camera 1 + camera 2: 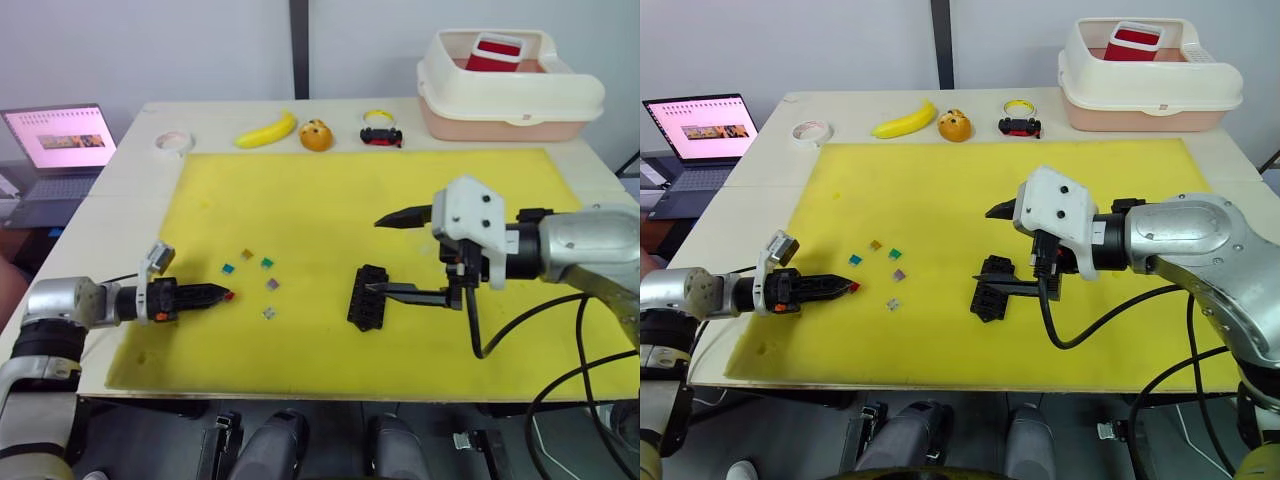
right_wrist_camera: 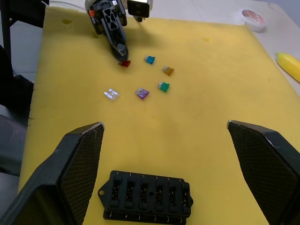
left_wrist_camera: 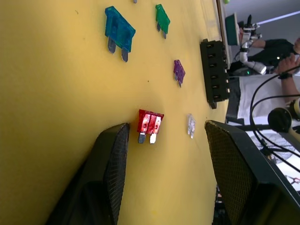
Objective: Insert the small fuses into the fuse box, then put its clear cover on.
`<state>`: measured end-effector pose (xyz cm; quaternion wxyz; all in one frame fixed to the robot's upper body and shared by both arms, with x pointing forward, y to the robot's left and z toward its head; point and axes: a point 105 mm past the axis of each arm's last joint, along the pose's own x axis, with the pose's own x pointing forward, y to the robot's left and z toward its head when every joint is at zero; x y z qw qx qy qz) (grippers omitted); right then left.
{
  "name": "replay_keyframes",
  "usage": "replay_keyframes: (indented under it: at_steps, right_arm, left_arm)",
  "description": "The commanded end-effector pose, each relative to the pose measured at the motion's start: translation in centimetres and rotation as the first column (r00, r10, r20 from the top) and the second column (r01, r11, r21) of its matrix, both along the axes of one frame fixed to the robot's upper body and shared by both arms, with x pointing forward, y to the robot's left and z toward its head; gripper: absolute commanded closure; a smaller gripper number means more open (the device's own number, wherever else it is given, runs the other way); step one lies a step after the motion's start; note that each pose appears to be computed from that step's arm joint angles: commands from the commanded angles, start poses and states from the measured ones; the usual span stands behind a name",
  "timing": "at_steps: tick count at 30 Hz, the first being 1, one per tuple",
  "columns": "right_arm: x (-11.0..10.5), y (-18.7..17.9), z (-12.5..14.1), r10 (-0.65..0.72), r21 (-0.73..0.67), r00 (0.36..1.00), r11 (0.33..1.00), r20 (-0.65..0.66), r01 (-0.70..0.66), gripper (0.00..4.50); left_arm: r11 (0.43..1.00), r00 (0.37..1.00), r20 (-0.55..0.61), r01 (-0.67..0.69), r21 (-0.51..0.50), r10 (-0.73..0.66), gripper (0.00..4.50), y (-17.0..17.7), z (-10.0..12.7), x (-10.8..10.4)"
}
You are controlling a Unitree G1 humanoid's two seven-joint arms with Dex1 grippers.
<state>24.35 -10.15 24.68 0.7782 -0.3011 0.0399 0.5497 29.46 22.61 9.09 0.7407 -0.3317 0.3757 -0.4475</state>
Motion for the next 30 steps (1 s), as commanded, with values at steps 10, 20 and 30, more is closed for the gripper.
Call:
replay_keyframes:
  at_steps: [10,20,30]
  right_arm:
    - [-0.3,0.3,1.1,0.019,-0.002,0.998,1.0,0.056,-0.019,0.0]
    - [-0.4,0.3,1.1,0.013,0.002,0.999,1.0,0.052,-0.014,0.0]
    - [-0.7,1.1,1.1,0.001,0.289,0.972,0.955,-0.234,0.068,0.0]
  left_arm:
    - [0.999,1.0,0.005,-0.018,0.032,0.018,4.47,-0.6,-0.9,0.1]
    - [1.0,0.998,0.052,-0.019,0.021,0.018,4.47,-0.6,0.5,0.1]
    - [0.966,0.883,0.436,0.241,-0.097,-0.176,4.47,-5.6,13.2,-1.2]
